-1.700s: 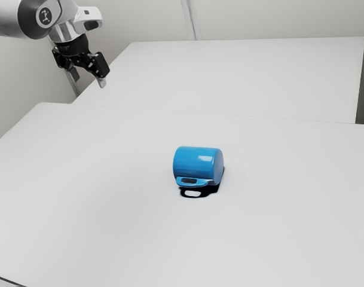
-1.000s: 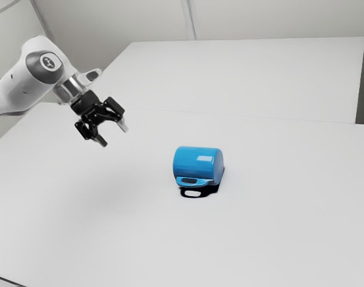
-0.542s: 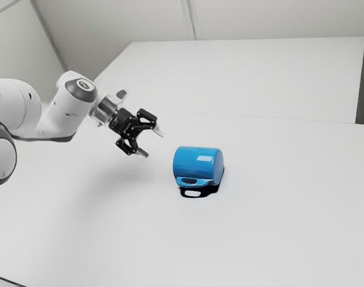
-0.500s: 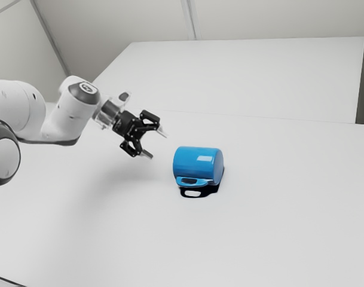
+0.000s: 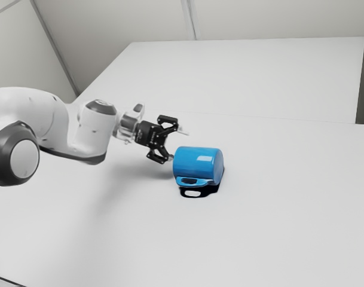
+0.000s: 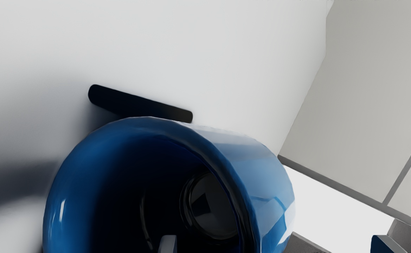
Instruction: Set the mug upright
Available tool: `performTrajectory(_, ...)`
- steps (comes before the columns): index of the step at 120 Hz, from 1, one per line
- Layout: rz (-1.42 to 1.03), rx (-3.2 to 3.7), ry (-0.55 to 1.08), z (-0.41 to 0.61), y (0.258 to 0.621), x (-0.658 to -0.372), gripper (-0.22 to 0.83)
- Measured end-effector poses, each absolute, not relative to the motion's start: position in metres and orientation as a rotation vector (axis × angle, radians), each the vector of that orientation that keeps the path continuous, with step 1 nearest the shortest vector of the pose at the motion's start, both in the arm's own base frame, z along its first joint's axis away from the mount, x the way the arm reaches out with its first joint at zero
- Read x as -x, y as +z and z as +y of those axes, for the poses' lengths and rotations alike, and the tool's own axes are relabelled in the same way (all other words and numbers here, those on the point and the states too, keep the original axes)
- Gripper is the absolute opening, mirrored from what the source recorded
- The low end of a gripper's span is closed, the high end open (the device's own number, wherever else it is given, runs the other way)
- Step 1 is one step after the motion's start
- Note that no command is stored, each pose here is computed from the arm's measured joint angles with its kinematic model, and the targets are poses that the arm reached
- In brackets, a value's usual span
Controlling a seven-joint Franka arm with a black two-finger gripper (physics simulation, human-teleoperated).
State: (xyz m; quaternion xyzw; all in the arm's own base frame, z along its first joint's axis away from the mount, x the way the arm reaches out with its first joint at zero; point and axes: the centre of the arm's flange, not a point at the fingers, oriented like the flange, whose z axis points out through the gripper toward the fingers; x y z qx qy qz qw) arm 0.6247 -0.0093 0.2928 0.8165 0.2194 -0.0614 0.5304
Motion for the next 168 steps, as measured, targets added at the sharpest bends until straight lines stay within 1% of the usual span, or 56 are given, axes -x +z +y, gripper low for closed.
performTrajectory(16,0.524,-1.921,-0.137,-0.018,0.287,-0.627,0.6)
performTrajectory(21,0.521,-1.922,-0.135,-0.021,0.287,-0.628,0.5)
performTrajectory(32,0.524,-1.925,-0.134,-0.025,0.286,-0.628,0.25)
performTrajectory(40,0.519,-1.928,-0.133,-0.03,0.287,-0.629,0.11)
performTrajectory(50,0.517,-1.93,-0.127,-0.032,0.29,-0.63,0.0)
performTrajectory(65,0.502,-1.943,-0.105,-0.042,0.3,-0.636,-0.08)
performTrajectory(74,0.484,-1.952,-0.09,-0.052,0.31,-0.641,-0.09)
performTrajectory(86,0.482,-1.969,-0.081,-0.06,0.314,-0.643,-0.09)
performTrajectory(93,0.454,-2.005,-0.07,-0.065,0.325,-0.643,-0.09)
performTrajectory(100,0.376,-2.105,-0.041,-0.071,0.352,-0.638,-0.09)
performTrajectory(110,0.197,-2.327,0.035,-0.076,0.412,-0.625,-0.09)
performTrajectory(117,0.102,-2.484,0.061,-0.073,0.429,-0.617,-0.09)
performTrajectory(126,0.011,-2.677,0.058,-0.062,0.436,-0.6,-0.1)
performTrajectory(135,-0.057,-2.842,0.033,-0.052,0.435,-0.579,-0.1)
performTrajectory(146,-0.111,-2.985,0.011,-0.044,0.432,-0.564,-0.1)
performTrajectory(155,-0.125,-3.052,0.003,-0.042,0.431,-0.558,-0.09)
performTrajectory(168,-0.118,-3.109,0.01,-0.042,0.43,-0.556,-0.09)
